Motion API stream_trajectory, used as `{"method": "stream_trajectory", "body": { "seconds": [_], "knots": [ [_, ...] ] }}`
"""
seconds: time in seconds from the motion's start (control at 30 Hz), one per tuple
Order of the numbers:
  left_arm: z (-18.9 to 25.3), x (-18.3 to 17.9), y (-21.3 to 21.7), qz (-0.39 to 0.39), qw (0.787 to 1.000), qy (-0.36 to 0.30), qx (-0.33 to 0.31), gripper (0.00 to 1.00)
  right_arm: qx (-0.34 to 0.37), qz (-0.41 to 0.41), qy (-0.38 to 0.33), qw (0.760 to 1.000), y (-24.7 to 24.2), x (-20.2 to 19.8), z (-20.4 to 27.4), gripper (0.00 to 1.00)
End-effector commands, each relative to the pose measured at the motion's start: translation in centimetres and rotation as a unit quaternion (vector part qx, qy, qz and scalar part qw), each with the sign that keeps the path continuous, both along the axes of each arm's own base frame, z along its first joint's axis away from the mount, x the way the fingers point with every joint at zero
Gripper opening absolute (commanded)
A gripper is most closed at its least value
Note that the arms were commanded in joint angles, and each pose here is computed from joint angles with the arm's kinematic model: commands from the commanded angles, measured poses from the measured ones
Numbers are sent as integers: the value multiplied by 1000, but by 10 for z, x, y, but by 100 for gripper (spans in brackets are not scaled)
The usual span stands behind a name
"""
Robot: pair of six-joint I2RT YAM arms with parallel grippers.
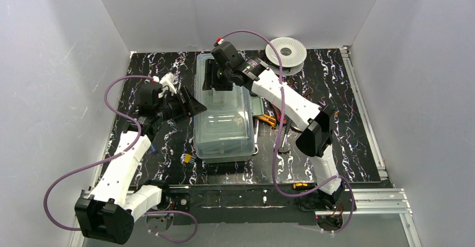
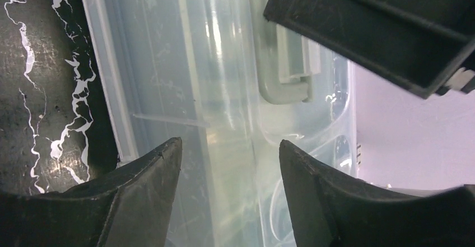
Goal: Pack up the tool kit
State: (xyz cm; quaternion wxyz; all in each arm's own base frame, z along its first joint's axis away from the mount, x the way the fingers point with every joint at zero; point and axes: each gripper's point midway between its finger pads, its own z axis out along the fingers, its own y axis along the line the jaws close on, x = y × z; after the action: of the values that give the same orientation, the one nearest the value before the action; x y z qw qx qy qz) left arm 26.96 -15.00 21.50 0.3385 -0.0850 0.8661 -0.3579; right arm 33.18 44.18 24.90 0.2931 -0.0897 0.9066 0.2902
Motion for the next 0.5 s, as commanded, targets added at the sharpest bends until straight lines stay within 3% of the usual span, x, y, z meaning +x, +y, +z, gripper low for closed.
{"method": "stream_trajectory", "body": {
  "seconds": [0.0, 0.23, 0.37, 0.47],
  "knots": [
    [14, -11, 8, -13, 1000, 8, 22, 62, -32, -69, 23, 997, -27, -18, 7, 60],
    [8, -8, 25, -4, 999, 25, -42, 56, -29, -85, 97, 991, -14, -39, -16, 60],
    [0, -5, 31, -7, 998, 42, -56, 55, -1, -49, 131, 990, 7, -48, -24, 60],
    [-1, -4, 30, -13, 997, 43, -62, 54, 61, 20, 155, 986, 29, -61, -12, 60]
  ]
}}
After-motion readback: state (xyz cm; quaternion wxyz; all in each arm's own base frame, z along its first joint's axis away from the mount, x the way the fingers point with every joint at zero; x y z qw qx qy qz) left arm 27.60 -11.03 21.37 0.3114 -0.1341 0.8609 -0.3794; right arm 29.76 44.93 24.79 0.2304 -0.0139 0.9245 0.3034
